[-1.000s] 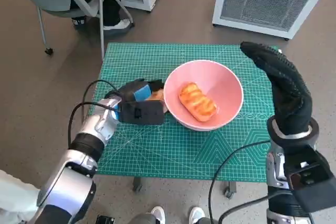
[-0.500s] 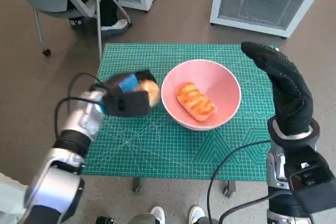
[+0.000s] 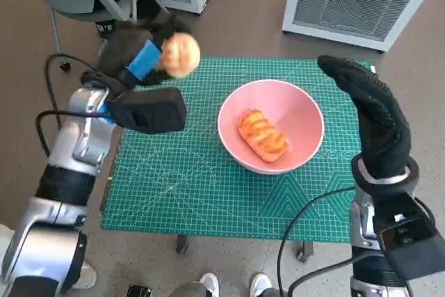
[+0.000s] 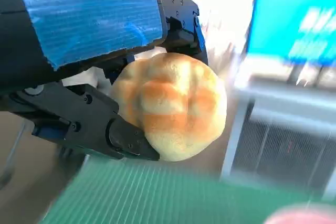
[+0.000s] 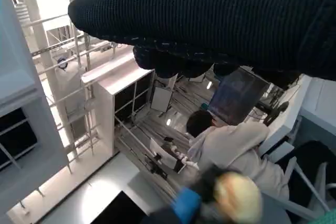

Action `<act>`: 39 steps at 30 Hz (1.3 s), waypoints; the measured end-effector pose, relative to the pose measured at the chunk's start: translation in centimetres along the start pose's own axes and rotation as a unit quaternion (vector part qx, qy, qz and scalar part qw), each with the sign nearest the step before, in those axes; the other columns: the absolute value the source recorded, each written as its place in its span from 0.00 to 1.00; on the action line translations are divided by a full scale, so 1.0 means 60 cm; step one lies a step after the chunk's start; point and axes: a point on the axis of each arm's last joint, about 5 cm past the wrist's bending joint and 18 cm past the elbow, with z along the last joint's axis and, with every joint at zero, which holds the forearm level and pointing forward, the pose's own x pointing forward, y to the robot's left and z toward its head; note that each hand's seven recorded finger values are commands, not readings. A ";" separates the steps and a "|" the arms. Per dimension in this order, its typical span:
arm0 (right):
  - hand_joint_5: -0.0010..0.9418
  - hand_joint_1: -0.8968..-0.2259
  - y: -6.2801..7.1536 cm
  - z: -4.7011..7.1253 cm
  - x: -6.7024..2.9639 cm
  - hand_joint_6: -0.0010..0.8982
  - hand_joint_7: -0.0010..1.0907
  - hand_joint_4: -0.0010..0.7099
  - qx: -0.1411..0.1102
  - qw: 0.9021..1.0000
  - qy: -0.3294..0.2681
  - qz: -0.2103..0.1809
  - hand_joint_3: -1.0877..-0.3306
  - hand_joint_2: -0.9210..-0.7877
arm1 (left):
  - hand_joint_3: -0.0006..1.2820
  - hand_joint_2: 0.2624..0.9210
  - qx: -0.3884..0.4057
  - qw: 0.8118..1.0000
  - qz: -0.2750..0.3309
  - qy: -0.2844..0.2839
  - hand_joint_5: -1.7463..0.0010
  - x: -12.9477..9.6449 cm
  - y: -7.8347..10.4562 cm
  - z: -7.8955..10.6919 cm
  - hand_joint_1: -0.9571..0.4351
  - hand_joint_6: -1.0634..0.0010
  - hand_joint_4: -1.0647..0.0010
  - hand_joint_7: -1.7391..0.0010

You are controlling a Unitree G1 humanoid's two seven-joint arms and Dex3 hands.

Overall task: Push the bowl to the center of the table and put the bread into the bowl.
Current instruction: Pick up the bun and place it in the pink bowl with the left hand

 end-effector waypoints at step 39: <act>0.01 0.51 0.002 0.005 0.008 0.00 0.64 0.45 -0.011 1.000 -0.011 0.001 0.52 0.00 | 0.01 0.93 -0.051 0.946 -0.275 -0.161 0.99 0.019 -0.101 0.119 0.44 0.77 0.90 0.98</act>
